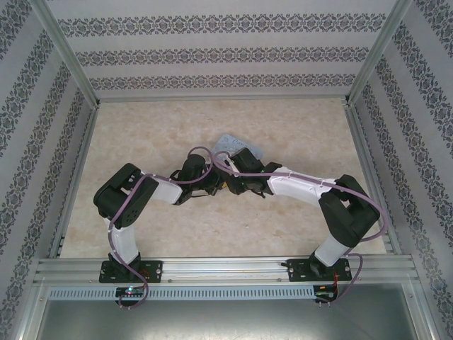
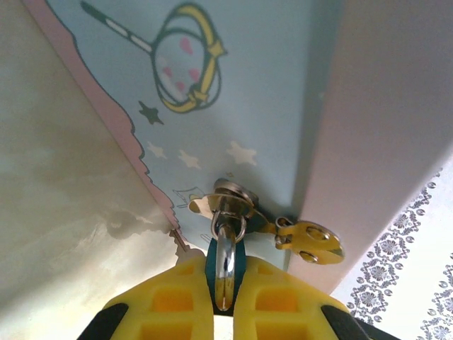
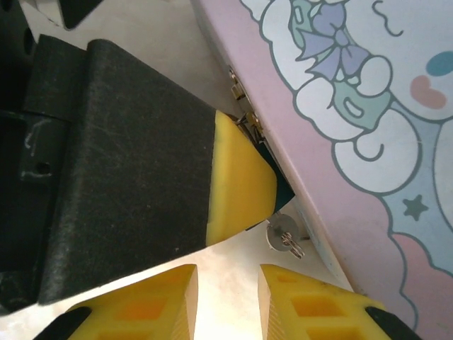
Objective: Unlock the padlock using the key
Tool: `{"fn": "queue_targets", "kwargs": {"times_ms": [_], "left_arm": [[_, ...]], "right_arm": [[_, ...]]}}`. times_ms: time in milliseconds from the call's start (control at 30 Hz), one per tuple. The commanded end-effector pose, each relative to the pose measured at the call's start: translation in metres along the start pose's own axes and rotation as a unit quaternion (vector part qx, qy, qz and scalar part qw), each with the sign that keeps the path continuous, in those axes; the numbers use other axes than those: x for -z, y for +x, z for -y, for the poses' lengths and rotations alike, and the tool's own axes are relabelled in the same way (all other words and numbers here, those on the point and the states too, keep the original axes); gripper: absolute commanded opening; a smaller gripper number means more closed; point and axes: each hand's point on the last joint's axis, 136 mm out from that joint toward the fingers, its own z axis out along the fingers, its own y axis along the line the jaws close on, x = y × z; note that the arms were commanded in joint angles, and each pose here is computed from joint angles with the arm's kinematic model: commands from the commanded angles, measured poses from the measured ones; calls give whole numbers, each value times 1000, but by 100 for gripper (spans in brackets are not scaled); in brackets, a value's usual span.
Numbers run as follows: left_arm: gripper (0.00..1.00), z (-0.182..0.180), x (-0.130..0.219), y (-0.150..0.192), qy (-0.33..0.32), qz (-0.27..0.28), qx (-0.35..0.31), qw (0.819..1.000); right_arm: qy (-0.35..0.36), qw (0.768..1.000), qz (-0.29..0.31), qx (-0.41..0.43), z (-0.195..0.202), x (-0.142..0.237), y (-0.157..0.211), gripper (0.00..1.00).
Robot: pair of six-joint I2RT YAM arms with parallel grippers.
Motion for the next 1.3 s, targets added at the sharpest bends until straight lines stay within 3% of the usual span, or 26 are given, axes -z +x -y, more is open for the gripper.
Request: {"fn": "queue_targets", "kwargs": {"times_ms": [0, 433, 700, 900, 1200, 1267], "left_arm": [[0, 31, 6, 1, 35, -10, -10, 999], [0, 35, 6, 1, 40, -10, -11, 999], [0, 33, 7, 2, 40, -11, -10, 999], [0, 30, 7, 2, 38, -10, -8, 999], [0, 26, 7, 0, 39, -4, -2, 999], [0, 24, 6, -2, 37, -1, 3, 999]], "right_arm": [[58, 998, -10, 27, 13, -6, 1, 30], [217, 972, 10, 89, 32, -14, 0, 26], [255, 963, 43, 70, 34, -14, -13, 6], [205, 976, 48, 59, 19, -15, -23, 0], [39, 998, 49, -19, -6, -2, -25, 0], [26, 998, 58, -28, -7, 9, -27, 8]]}}
